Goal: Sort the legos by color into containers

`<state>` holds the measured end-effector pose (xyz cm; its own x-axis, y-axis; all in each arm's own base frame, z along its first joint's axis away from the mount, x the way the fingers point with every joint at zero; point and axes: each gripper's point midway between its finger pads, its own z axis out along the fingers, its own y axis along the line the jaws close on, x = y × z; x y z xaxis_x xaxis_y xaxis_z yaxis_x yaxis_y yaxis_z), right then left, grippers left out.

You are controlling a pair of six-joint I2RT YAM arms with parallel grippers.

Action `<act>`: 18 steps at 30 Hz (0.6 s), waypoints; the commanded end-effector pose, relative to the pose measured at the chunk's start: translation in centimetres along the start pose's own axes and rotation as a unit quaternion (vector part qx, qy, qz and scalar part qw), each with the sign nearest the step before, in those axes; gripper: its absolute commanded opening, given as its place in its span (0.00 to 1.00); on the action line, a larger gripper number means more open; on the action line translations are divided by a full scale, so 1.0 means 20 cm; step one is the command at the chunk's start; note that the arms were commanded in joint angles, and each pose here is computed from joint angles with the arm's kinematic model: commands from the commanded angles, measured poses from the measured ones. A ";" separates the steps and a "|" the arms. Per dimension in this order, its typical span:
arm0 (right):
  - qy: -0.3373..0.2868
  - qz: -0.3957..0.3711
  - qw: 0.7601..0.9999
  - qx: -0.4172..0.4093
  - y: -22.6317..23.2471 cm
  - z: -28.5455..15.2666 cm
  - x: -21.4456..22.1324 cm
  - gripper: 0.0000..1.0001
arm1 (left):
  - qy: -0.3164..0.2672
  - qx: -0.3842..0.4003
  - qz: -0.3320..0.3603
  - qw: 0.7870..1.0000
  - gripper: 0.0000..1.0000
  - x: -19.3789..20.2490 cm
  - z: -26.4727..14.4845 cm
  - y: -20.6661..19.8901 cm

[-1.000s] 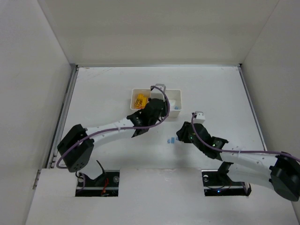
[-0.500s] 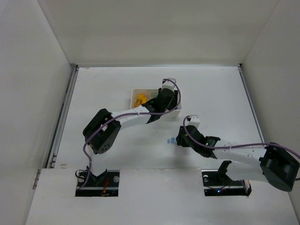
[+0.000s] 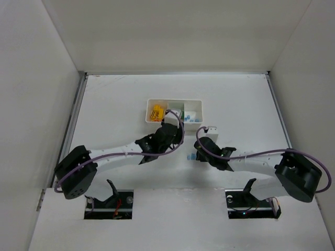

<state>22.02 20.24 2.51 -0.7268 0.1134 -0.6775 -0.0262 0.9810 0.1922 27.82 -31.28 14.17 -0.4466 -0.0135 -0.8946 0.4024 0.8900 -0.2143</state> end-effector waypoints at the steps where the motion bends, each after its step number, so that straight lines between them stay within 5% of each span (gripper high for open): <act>1: -0.019 0.009 0.999 0.024 0.00 0.00 -0.06 0.37 | -0.005 -0.008 -0.010 1.000 0.40 0.09 -0.10 0.01; 11: -0.038 0.013 0.998 0.039 -0.02 -0.01 -0.11 0.22 | 0.027 0.027 -0.014 0.999 0.43 0.32 -0.22 -0.14; 18: -0.128 0.032 0.990 -0.039 0.10 -0.22 -0.53 0.22 | 0.040 0.042 -0.001 0.998 0.45 0.39 -0.20 -0.23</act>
<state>23.82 19.82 7.92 -0.6300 0.1774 -0.7561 -0.0136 0.9709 0.2390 19.11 -32.31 8.74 -0.5222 0.0658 -0.8503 0.4681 0.8555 -0.2213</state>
